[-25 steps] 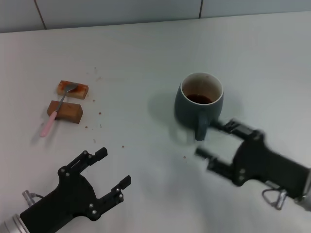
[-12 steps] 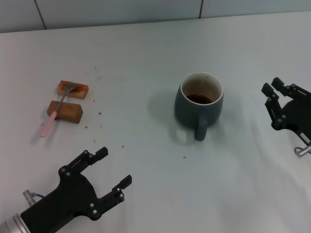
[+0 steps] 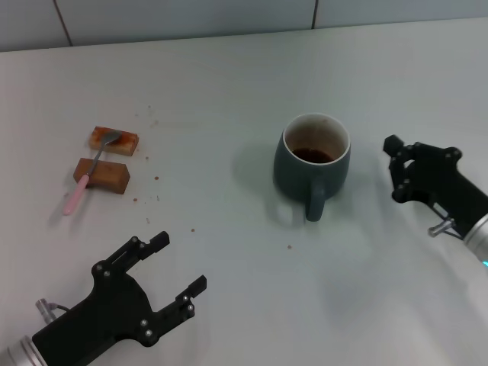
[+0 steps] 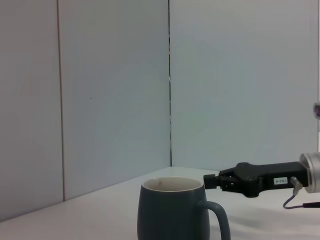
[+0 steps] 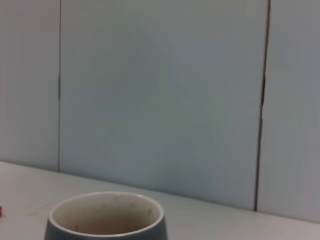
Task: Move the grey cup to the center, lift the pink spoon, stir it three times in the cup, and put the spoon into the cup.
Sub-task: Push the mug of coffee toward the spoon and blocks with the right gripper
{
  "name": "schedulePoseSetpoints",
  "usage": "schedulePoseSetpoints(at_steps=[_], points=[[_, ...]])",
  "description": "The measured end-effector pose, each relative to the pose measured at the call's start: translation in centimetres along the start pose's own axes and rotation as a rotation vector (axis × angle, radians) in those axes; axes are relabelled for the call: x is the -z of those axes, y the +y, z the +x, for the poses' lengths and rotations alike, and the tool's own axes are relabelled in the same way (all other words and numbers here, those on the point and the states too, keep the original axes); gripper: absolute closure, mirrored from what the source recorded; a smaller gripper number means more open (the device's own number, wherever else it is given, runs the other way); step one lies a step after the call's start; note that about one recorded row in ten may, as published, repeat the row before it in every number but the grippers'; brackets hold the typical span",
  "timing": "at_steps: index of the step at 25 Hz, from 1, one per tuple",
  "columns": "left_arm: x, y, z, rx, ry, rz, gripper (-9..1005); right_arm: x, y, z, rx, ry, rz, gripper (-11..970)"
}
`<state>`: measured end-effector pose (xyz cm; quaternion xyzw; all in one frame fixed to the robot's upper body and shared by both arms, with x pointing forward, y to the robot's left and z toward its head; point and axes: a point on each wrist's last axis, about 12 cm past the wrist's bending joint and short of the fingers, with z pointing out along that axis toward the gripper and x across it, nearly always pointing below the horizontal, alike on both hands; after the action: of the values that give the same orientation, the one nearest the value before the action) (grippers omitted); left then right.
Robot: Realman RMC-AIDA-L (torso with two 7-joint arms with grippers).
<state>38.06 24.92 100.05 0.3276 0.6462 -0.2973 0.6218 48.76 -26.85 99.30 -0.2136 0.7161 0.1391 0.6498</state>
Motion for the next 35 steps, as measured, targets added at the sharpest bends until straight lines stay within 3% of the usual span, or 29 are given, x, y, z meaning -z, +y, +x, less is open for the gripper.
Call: schedulePoseSetpoints(at_steps=[35], points=[[-0.2,0.2,0.2,0.003,0.008,0.008,226,-6.3,5.0,-1.8,0.021,0.078,-0.277,946]])
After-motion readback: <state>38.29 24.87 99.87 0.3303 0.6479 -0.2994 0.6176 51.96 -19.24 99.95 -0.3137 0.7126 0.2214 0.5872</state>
